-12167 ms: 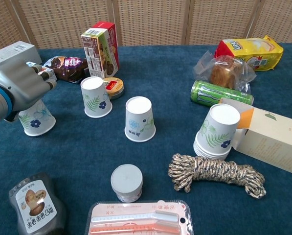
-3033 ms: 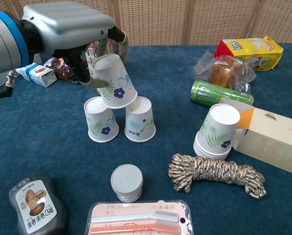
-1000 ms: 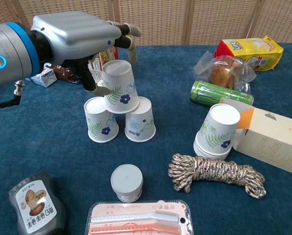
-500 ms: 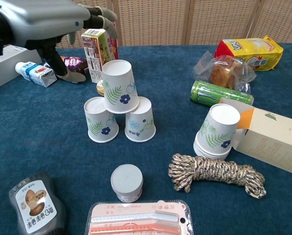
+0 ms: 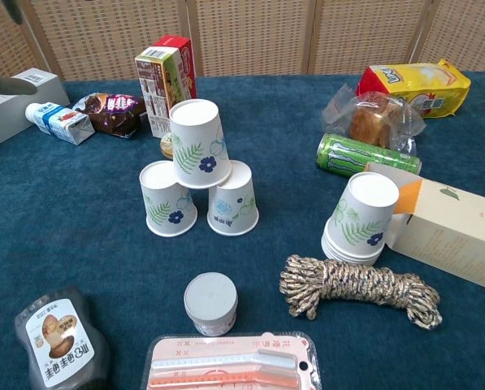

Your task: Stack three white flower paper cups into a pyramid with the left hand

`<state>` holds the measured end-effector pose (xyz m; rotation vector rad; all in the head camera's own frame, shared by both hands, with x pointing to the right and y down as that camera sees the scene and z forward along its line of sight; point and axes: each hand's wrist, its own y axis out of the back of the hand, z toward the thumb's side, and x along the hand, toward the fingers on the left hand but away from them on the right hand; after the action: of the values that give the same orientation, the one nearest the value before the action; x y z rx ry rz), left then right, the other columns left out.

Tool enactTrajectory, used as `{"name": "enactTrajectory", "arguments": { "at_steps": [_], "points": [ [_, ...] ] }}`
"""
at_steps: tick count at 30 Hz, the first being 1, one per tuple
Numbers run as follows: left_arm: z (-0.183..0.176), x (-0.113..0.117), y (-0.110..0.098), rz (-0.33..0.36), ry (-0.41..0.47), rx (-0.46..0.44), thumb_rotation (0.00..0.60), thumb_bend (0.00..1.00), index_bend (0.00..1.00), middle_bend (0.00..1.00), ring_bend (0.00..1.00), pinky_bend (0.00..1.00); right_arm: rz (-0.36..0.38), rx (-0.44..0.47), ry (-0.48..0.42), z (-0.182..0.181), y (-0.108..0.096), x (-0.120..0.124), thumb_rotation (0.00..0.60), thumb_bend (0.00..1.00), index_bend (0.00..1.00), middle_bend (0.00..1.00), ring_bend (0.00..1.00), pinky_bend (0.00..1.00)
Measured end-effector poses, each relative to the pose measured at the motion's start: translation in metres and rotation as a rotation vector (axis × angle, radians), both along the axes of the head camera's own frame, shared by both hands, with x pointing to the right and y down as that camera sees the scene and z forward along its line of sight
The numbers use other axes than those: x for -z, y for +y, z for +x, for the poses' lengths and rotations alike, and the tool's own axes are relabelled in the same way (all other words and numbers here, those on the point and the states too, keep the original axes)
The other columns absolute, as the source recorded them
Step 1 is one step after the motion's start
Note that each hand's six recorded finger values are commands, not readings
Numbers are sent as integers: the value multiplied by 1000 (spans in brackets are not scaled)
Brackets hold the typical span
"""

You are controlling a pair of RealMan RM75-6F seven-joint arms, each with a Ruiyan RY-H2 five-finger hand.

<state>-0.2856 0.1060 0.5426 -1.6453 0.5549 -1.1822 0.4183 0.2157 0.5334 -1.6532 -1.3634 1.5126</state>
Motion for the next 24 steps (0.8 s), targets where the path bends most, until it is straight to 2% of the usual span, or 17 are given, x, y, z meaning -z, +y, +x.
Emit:
{"name": "enactTrajectory", "arguments": {
  "at_steps": [10, 15, 24],
  "points": [
    [-73, 5, 25, -17, 40, 97, 600, 298, 63, 0, 0, 264, -1, 10, 7, -3, 1, -1, 600, 116, 124, 0, 0, 0],
    [-107, 8, 52, -24, 59, 125, 600, 298, 65, 0, 0, 245, 1, 13, 10, -4, 2, 0, 600, 115, 124, 0, 0, 0],
    [-143, 21, 94, 27, 68, 161, 600, 299, 63, 0, 0, 233, 0, 24, 11, -7, 3, 0, 600, 116, 125, 0, 0, 0]
  ]
}}
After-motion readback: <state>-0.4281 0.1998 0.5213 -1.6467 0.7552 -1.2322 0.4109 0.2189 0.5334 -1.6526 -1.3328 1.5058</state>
